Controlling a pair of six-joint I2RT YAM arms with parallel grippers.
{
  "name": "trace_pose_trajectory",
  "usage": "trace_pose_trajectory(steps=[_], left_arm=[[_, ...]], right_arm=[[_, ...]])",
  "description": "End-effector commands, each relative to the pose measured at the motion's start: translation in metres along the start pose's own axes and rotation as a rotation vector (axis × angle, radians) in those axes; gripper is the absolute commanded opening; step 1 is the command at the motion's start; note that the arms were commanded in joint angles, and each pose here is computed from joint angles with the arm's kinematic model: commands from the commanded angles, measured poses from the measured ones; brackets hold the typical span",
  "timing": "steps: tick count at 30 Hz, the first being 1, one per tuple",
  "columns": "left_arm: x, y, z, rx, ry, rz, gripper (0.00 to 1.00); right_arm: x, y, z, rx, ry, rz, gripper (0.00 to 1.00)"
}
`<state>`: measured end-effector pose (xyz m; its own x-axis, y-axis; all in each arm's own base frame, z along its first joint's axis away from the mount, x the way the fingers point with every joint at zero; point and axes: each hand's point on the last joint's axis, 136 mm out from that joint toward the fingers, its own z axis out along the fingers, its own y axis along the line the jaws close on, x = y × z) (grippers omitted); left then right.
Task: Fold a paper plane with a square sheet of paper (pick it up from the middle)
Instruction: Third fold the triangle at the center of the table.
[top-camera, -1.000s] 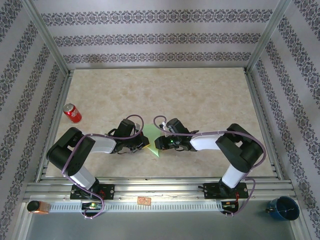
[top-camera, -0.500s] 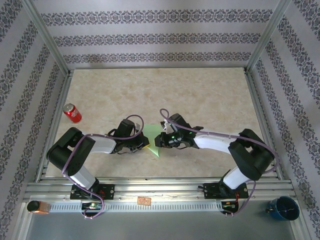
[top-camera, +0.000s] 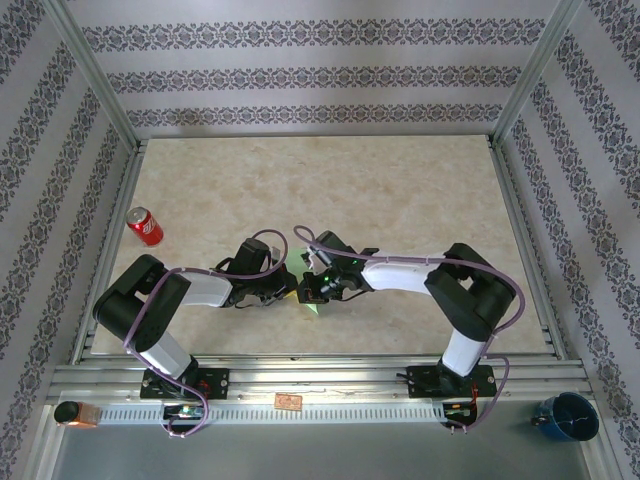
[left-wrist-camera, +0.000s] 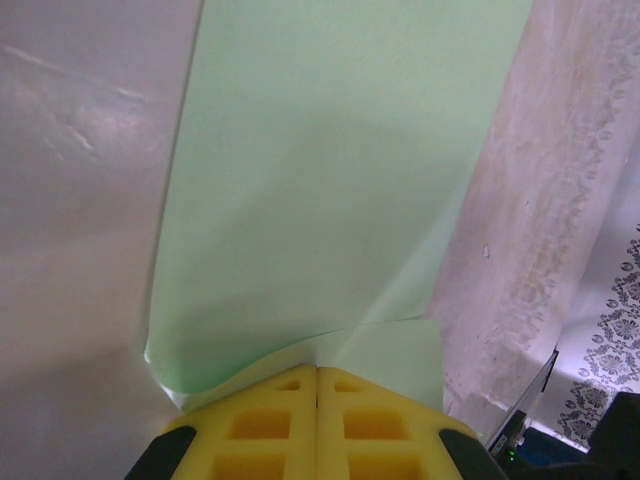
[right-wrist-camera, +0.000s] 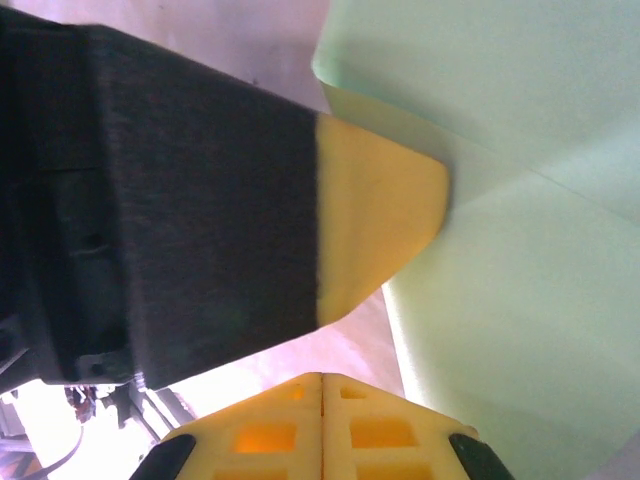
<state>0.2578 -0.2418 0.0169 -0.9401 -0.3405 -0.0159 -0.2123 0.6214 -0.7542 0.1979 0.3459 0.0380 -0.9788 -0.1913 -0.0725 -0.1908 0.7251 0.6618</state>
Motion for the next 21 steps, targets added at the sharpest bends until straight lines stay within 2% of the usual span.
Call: trace_pose_trajectory(steps=[1,21], left_arm=[[0.006,0.019,0.003,-0.069,0.007,0.003,0.0],[0.007,0.024,0.002,-0.077,0.001,-0.007,0.0]], right_arm=[[0.007,-0.004,0.008,0.027,0.046,-0.004,0.08],[0.034,-0.034,0.015,0.074,0.083,0.045,0.09]])
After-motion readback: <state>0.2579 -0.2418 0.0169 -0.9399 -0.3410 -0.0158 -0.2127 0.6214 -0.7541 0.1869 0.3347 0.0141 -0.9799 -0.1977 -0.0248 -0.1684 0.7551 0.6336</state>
